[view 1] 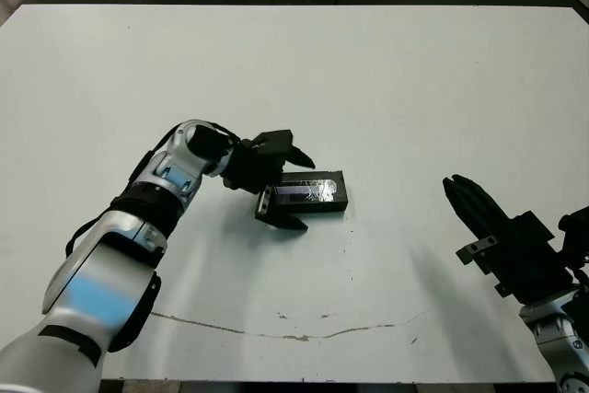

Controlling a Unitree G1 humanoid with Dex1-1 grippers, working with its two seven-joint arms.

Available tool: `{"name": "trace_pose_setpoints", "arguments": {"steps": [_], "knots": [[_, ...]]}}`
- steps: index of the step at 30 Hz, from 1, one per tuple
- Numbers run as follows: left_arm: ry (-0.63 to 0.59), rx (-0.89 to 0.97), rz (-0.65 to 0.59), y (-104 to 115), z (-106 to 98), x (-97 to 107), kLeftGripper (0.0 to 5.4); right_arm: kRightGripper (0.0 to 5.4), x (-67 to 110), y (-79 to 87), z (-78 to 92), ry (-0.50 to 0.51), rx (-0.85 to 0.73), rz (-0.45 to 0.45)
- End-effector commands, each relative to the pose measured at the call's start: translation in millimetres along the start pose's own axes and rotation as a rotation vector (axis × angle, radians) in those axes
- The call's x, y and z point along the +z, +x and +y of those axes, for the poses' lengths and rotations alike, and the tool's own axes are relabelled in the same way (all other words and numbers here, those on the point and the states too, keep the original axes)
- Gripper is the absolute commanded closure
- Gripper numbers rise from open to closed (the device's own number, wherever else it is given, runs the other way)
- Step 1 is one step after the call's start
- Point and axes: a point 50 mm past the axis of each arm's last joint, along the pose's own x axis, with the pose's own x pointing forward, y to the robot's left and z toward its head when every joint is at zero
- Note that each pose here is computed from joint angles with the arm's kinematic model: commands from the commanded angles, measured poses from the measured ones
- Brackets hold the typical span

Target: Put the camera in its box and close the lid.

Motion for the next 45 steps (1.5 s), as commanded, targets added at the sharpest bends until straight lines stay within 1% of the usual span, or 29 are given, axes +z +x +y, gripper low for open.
{"name": "trace_pose_setpoints", "arguments": {"steps": [1,7,14,17,19,21,22,24,27,30,32,34,36,39,43,45], "knots": [[-0.003,0.042,-0.018,-0.2,-4.9,-3.1,0.02,5.40,-3.4,-1.5,1.0,0.015,-0.005,0.016],[-0.014,0.102,-0.054,1.2,-6.6,0.9,0.02,5.40,-4.8,-2.2,0.3,0.021,-0.015,0.024],[0.025,0.170,-0.089,2.4,-8.2,1.2,0.02,5.40,-6.5,-1.4,-0.1,0.010,-0.010,0.023],[-0.035,0.170,-0.171,0.1,-10.9,3.1,0.02,5.40,-5.3,-1.9,1.5,0.008,-0.013,0.022],[-0.095,0.190,-0.273,-2.7,-13.6,5.6,0.02,5.40,-7.4,-1.9,0.9,0.012,-0.011,0.019],[-0.170,0.274,-0.352,-6.3,-16.6,6.9,0.02,5.40,-8.6,-1.8,1.3,0.008,-0.006,0.022],[-0.191,0.310,-0.364,-7.9,-17.9,7.5,0.02,5.40,-8.7,-1.8,1.8,0.008,-0.006,0.022],[-0.197,0.497,-0.319,-14.3,-23.2,10.2,0.12,5.40,-8.8,-1.9,2.8,0.014,-0.008,0.025],[-0.102,0.800,-0.228,-22.6,-36.6,17.5,0.63,5.40,-8.3,-1.7,5.6,0.027,-0.016,0.028],[-0.061,0.958,-0.183,-26.0,-52.0,22.7,1.34,5.40,-10.2,-1.2,6.8,0.017,-0.016,0.027],[-0.046,0.996,-0.168,-27.5,-59.4,25.5,1.83,5.40,-11.7,-0.2,8.3,0.027,-0.010,0.014],[-0.027,1.015,-0.152,-27.2,-65.6,28.6,2.32,5.40,-14.6,1.3,8.1,0.016,0.001,-0.004],[-0.027,1.019,-0.128,-24.8,-69.6,30.5,2.79,5.40,-24.3,2.6,2.5,0.013,0.008,-0.001],[-0.042,1.008,-0.098,-19.3,-71.0,30.0,3.57,5.40,-37.6,4.2,-6.4,0.011,0.008,0.017],[-0.068,0.975,-0.063,-11.0,-70.2,27.2,4.53,5.40,-39.8,6.2,-6.0,-0.010,0.004,-0.011],[-0.082,0.970,-0.054,-6.5,-68.7,27.0,5.02,5.40,-40.3,7.0,-5.4,-0.035,-0.011,-0.005]]}}
